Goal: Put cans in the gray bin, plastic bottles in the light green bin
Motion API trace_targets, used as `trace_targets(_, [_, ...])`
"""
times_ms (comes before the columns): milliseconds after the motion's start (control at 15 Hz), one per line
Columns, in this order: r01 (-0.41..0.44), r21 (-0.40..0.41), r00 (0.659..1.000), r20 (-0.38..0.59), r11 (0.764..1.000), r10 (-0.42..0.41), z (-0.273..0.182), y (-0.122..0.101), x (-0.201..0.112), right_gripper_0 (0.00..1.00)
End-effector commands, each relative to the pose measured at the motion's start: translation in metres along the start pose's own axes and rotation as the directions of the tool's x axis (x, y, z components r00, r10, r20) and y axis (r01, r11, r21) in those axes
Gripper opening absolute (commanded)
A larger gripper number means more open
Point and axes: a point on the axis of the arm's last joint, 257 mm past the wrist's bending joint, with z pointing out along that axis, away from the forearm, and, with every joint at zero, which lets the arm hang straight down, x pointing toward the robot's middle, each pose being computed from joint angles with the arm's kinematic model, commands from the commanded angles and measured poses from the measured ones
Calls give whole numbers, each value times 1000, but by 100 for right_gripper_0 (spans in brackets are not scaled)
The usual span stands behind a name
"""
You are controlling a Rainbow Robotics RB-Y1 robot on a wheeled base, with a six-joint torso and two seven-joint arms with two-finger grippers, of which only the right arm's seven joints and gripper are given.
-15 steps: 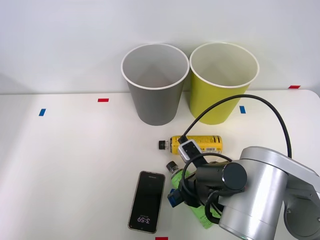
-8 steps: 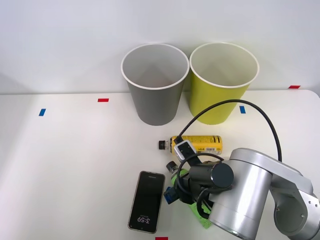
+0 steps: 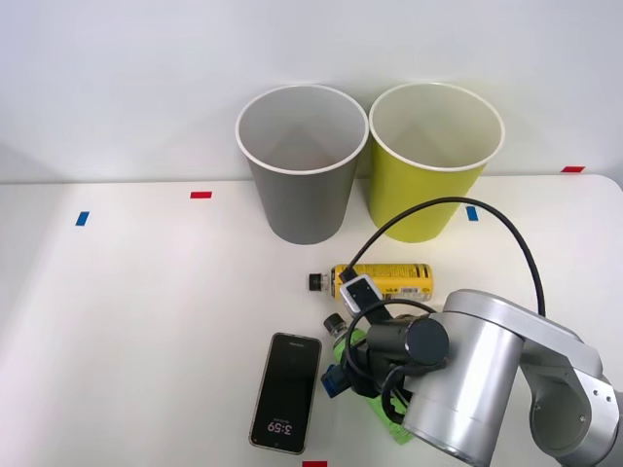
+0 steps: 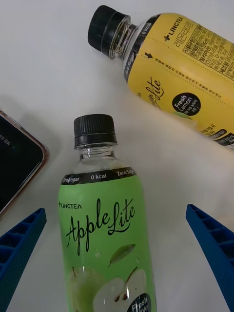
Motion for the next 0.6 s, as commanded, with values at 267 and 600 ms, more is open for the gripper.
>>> trace_targets(267, [0, -10, 1000, -6, 1000, 0, 16, 8, -4, 100])
trace_targets(600, [24, 12, 1000, -1, 1000, -24, 23, 5, -1, 100])
